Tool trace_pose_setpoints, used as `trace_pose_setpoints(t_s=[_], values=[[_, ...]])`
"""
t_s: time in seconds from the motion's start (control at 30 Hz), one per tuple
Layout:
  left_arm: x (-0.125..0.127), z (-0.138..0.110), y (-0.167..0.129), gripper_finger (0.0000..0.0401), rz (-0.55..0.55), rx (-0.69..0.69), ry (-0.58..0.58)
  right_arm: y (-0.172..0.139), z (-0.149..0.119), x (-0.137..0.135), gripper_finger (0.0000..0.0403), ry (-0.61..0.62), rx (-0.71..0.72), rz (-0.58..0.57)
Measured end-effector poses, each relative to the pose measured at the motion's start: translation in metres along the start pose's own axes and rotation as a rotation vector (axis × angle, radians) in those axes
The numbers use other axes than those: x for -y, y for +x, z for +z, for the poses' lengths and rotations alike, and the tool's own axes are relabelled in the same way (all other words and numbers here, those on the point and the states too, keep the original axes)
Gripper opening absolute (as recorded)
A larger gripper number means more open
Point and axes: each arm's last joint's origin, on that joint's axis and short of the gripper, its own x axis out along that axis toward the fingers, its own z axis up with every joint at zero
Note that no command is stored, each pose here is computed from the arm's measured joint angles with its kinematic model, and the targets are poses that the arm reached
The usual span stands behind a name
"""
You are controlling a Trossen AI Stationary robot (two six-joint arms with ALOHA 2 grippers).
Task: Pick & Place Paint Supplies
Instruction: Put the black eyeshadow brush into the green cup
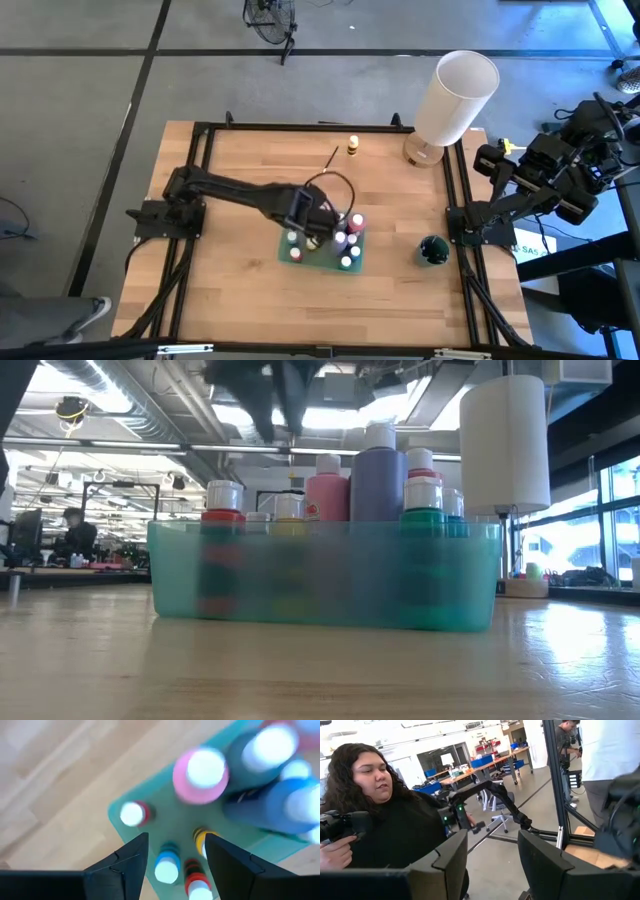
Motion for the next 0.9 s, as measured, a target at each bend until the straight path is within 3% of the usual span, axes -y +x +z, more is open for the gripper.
trace_pose_setpoints(t_s=[0.2, 0.33, 0.43, 0.67, 0.8, 0.9], values=[[-0.018, 0.034, -0.043, 0.0187, -0.036, 0.121, 0.017, -0.004, 0.001, -0.003, 0.0178, -0.003, 0.011, 0.003], [-0.036, 0.059, -0.056, 0.0186, -0.016, 0.205, -0.025, -0.013, 0.005, -0.01, 0.0178, -0.022, 0.038, 0.017], [-0.049, 0.074, -0.056, 0.0188, 0.023, 0.241, -0.062, -0.022, 0.007, -0.017, 0.0178, -0.036, 0.057, 0.027], [-0.067, 0.088, -0.043, 0.0185, 0.097, 0.2, -0.018, -0.042, 0.007, -0.031, 0.0178, -0.049, 0.069, 0.031], [-0.071, 0.092, -0.031, 0.0186, 0.158, 0.18, 0.075, -0.051, 0.005, -0.036, 0.0178, -0.075, 0.043, 0.022], [-0.075, 0.098, -0.022, 0.0189, 0.204, 0.208, 0.066, -0.059, 0.003, -0.041, 0.0178, -0.089, 0.013, 0.012]])
